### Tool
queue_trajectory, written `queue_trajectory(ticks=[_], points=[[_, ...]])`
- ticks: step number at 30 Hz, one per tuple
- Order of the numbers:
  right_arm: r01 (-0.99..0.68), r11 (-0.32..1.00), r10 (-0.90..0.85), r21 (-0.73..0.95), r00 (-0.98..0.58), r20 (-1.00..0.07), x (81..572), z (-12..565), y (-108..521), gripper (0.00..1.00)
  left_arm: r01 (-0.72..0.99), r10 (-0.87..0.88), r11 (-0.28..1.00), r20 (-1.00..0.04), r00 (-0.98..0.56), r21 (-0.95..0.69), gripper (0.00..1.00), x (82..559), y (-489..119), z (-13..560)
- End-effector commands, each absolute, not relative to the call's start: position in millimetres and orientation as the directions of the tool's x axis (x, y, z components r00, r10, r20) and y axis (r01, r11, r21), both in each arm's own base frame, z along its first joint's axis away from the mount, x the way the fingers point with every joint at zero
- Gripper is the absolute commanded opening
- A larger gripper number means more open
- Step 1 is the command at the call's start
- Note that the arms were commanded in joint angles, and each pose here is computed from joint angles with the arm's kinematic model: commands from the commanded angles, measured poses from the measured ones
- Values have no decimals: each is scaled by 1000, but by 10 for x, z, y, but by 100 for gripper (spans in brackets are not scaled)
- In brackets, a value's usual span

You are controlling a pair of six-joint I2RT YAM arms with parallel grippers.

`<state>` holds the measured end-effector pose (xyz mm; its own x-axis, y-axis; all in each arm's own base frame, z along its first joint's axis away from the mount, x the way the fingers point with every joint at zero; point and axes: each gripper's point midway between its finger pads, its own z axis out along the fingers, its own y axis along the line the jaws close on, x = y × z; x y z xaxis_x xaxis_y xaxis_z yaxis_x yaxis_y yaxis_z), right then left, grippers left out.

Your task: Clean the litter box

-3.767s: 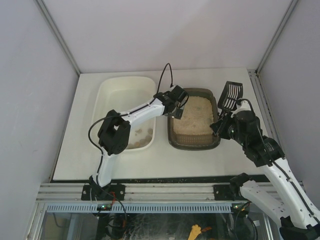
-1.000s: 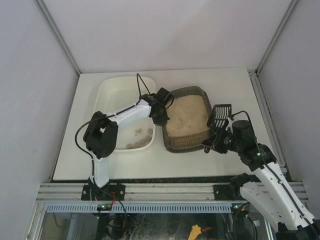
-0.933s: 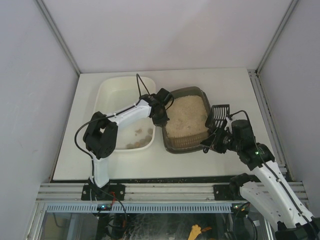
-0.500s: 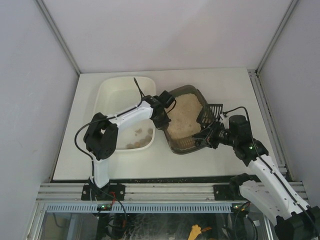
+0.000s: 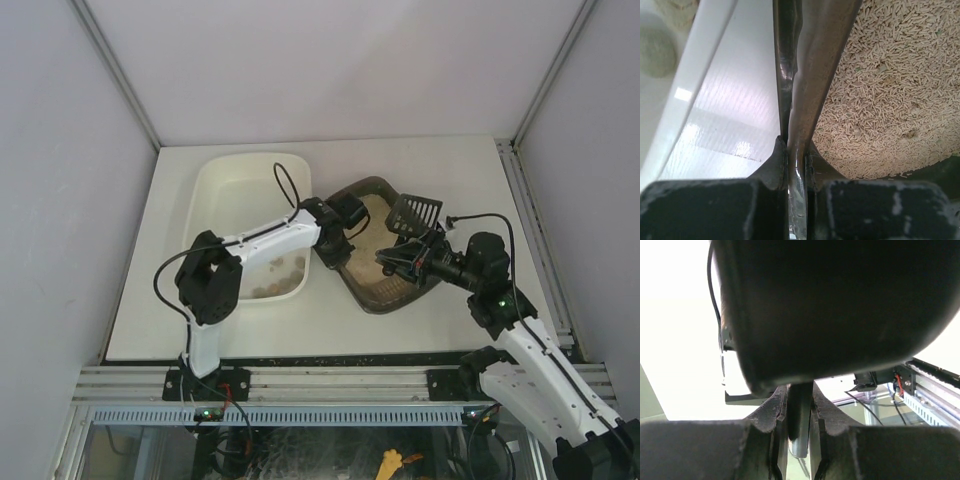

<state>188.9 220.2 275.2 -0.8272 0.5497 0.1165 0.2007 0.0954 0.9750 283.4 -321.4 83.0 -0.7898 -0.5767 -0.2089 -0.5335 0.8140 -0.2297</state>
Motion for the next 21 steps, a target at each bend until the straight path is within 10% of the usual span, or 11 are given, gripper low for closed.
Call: queue_trajectory(ticks=[1, 21], points=[[235, -36, 530, 971, -819, 218, 1912, 2850, 2186, 0, -547, -701, 669, -185, -688, -503, 0, 2956, -3699, 1668], [265, -251, 705, 931, -608, 363, 1687, 2659, 1675, 0, -461, -715, 615, -205, -669, -640, 55, 3096, -4317, 2093]])
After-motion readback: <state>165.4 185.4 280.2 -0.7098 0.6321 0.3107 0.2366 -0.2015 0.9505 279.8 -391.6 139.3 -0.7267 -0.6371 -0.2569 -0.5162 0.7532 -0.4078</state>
